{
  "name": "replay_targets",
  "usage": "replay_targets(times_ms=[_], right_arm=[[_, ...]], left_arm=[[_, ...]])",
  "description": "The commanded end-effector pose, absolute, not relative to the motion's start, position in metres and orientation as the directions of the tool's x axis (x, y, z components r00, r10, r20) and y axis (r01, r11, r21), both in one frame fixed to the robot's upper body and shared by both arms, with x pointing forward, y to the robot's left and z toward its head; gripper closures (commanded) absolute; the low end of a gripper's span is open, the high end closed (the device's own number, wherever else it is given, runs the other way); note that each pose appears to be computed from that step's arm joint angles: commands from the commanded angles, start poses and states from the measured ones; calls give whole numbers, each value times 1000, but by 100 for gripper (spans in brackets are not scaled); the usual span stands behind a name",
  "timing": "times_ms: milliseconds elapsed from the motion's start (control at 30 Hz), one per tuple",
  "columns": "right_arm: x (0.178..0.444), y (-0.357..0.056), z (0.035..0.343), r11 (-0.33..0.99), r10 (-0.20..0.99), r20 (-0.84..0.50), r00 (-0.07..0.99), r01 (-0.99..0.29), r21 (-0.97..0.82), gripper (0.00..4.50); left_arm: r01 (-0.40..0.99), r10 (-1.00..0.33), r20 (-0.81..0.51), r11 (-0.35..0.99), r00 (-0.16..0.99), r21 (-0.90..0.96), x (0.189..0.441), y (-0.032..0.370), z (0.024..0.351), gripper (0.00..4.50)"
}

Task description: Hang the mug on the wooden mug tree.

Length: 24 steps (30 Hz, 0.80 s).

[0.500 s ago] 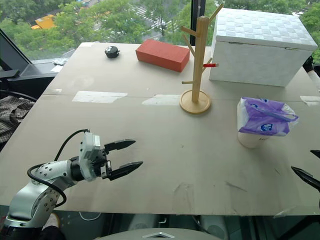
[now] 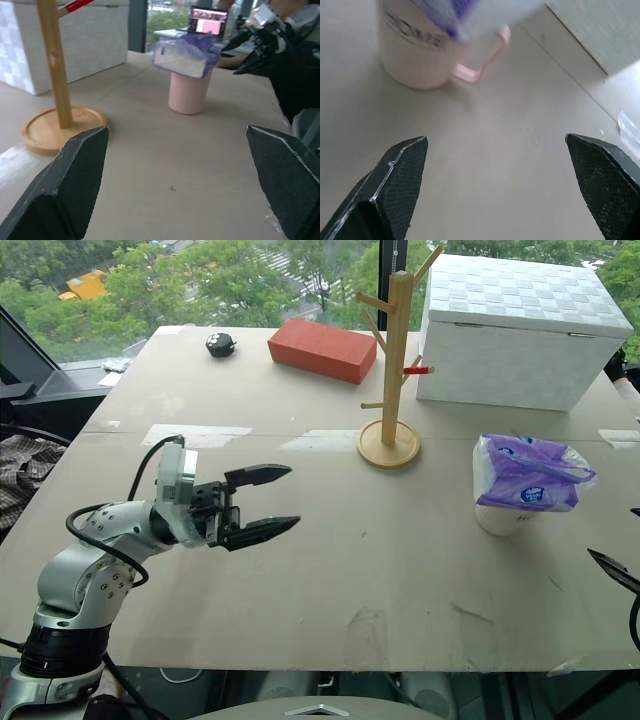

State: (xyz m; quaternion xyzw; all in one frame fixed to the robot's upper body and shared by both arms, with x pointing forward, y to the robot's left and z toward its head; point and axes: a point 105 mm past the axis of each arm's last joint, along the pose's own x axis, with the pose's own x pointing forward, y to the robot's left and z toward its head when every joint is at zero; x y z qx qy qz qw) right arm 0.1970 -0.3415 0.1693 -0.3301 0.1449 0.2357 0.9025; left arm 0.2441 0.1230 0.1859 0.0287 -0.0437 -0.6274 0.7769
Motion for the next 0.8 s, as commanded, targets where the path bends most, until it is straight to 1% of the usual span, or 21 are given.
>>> replay_targets(times_ms=[33,133,300,400,500,800], right_arm=[[197,-328,196,569,319,-376,870,-493,-658,4],[201,-322,204,472,294,-365,883,-467,-748,4],[209,-307,207,357,316,-366,875,-468,-809,4],[217,-293,209,311,360,-360,861,-475,-824,4],[224,-287,213,272,377,-352,857,-465,-842,4],[251,-281,204,181,415,-423,806,-529,-829,4]], left_arm=[[982,-990,22,138,136,129,232,115,191,0],[984,-992,33,123,120,125,228,111,192,0],[987,-996,45,84,78,139,216,108,199,0],[987,-996,48,86,80,138,211,108,199,0],[987,-995,49,92,87,132,209,110,196,0],[982,-990,53,139,133,126,210,116,185,0]])
